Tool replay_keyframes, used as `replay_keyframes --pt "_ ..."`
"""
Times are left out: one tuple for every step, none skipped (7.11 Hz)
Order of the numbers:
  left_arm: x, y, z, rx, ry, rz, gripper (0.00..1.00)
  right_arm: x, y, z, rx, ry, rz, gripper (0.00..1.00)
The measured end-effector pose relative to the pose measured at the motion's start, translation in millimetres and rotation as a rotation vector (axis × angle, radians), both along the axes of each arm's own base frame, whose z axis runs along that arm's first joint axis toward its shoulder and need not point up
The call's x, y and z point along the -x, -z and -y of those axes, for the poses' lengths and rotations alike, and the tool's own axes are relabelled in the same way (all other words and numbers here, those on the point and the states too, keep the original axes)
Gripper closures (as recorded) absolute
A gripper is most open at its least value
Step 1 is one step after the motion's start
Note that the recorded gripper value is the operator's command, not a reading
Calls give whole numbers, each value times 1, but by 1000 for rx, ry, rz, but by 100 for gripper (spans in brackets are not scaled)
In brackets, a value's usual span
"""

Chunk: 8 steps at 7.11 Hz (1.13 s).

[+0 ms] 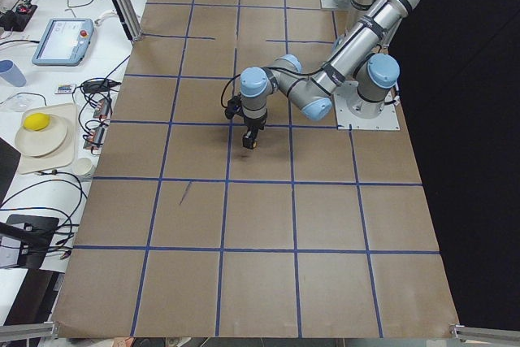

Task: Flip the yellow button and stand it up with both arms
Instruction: 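Grasp the yellow-capped button's black body with the left gripper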

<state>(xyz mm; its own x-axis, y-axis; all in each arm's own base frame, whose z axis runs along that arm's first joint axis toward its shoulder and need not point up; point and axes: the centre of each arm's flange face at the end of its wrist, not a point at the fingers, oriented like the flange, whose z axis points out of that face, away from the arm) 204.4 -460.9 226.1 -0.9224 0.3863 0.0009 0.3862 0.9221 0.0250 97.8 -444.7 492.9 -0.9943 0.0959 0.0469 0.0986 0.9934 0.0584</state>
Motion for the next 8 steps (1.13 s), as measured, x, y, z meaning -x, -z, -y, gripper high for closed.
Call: replay_keyframes --pt "1 1 1 6 -40 -9 10 0 3 1 -8 -4 -1 0" --pt "1 2 2 7 -78 -13 14 0 7 6 -15 -3 1 0" --pt "1 2 3 8 -94 -14 29 0 11 12 -18 2 8 0" --pt "1 2 3 7 -98 -15 44 -1 13 15 -14 5 12 0" --pt "3 3 3 6 -95 -15 59 -1 13 16 -7 6 14 0" --pt "3 2 4 6 -88 -15 70 -1 11 16 -1 8 16 0" --pt "3 2 4 8 -83 -13 72 -3 8 18 8 13 36 0" --pt "3 1 5 11 -80 -12 73 -6 6 20 16 33 70 0"
